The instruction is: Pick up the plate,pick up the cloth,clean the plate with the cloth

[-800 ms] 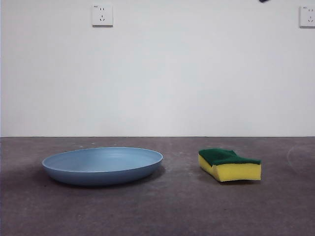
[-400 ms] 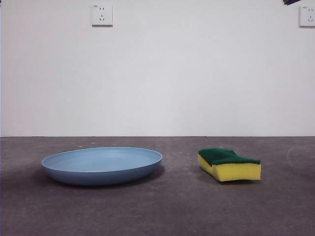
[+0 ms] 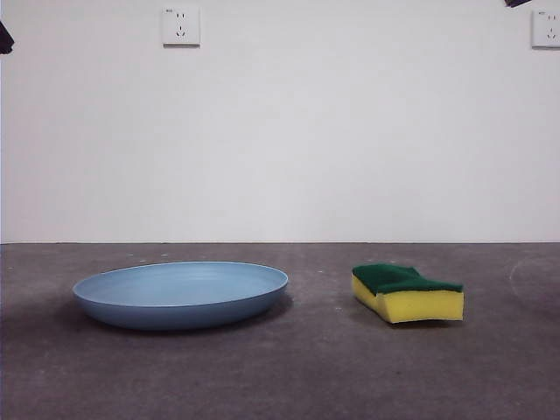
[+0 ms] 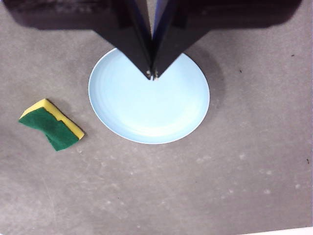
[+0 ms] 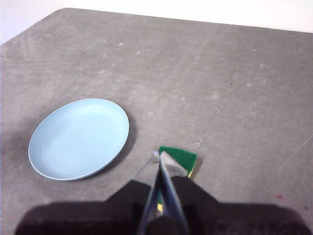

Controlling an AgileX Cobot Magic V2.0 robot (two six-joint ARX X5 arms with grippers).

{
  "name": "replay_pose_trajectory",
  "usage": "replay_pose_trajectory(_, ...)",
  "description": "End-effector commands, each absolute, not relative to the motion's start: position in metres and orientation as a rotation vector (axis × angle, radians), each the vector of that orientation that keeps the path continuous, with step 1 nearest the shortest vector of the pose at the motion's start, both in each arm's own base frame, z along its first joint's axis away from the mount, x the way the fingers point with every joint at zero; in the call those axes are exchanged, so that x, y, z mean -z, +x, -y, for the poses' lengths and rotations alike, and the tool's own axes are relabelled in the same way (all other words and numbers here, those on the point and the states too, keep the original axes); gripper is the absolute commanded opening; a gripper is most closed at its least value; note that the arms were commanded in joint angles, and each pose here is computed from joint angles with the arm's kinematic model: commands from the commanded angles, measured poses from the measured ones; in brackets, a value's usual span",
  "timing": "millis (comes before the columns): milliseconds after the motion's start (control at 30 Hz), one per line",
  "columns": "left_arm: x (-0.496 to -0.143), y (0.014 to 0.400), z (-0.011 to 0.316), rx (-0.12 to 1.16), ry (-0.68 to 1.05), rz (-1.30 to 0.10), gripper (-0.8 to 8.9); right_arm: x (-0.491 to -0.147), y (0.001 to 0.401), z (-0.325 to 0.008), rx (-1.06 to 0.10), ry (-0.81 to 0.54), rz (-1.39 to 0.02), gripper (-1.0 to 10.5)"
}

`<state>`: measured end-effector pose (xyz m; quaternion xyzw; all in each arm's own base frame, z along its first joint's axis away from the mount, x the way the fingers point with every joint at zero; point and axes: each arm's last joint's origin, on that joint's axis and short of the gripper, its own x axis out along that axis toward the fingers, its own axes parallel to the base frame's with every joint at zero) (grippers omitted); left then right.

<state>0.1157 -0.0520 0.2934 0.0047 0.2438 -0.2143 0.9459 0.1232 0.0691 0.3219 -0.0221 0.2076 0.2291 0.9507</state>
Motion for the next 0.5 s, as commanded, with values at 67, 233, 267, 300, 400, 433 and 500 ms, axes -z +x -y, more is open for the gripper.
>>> replay_pose_trajectory(67, -0.293, 0.117, 0.053, 0.44, 0.058, -0.486, -0.01, -0.32, 0.123, -0.069, -0.462, -0.036, -0.425, 0.0)
replay_pose_trajectory(233, -0.291, 0.106, 0.042, 0.386, 0.08, -0.391, -0.01, -0.321, 0.123, -0.069, -0.462, -0.036, -0.423, 0.0)
replay_pose_trajectory(267, -0.287, 0.104, 0.039, 0.37, 0.073, -0.369, -0.01, -0.321, 0.123, -0.069, -0.461, -0.036, -0.424, 0.0)
replay_pose_trajectory(300, -0.28, 0.102, 0.036, 0.357, 0.064, -0.343, -0.01, -0.321, 0.123, -0.069, -0.461, -0.036, -0.424, 0.0)
replay_pose_trajectory(400, -0.256, 0.098, 0.028, 0.297, 0.043, -0.258, -0.01, -0.32, 0.123, -0.069, -0.461, -0.036, -0.425, 0.0)
replay_pose_trajectory(433, -0.248, 0.098, 0.026, 0.277, 0.037, -0.233, -0.01, -0.32, 0.123, -0.069, -0.461, -0.036, -0.425, 0.0)
replay_pose_trajectory(500, -0.23, 0.096, 0.021, 0.233, 0.026, -0.192, -0.01, -0.32, 0.123, -0.069, -0.461, -0.036, -0.425, 0.0)
